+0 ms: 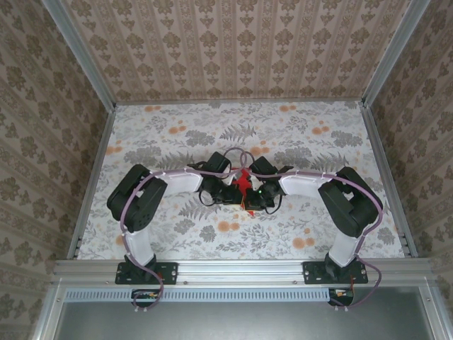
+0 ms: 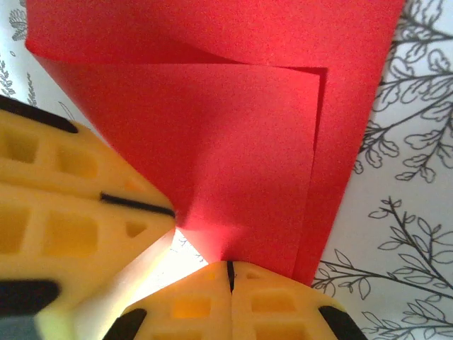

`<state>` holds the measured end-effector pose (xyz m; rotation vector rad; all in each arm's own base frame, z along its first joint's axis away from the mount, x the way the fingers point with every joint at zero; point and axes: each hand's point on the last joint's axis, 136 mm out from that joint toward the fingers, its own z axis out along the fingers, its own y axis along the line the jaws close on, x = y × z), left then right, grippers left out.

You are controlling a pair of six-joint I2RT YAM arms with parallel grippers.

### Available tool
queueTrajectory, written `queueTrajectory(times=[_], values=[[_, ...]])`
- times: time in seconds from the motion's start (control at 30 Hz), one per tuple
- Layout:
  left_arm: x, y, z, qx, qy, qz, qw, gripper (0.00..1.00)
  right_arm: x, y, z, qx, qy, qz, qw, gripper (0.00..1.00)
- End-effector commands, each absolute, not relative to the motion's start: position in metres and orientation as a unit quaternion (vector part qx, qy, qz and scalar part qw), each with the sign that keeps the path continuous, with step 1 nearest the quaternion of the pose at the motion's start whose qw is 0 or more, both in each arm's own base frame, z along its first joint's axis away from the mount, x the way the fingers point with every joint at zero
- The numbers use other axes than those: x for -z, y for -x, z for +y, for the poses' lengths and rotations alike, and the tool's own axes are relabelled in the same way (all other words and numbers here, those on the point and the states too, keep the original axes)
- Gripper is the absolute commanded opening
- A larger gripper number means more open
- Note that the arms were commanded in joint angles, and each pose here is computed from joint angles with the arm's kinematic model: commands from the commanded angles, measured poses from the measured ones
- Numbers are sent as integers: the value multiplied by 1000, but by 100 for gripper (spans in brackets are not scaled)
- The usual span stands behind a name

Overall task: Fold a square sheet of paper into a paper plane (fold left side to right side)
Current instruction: Third fold the triangle at the center of the table.

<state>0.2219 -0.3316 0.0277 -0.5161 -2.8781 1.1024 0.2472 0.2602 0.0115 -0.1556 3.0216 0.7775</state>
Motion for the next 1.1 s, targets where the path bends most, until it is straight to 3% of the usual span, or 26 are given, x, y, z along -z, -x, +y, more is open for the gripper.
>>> queueTrajectory(times=[0.0,0.5,1.07], values=[[-22,-223,-333,-350,168,-922,9,10,26,-226,230,-172,37,984,-40,0],[-7,-236,-310,-291,171,-941,2,8,28,-222,225,-161,41,985,-46,0],[-4,-281,-261,-251,145,-957,-27,7,26,-221,224,-160,42,985,-48,0]])
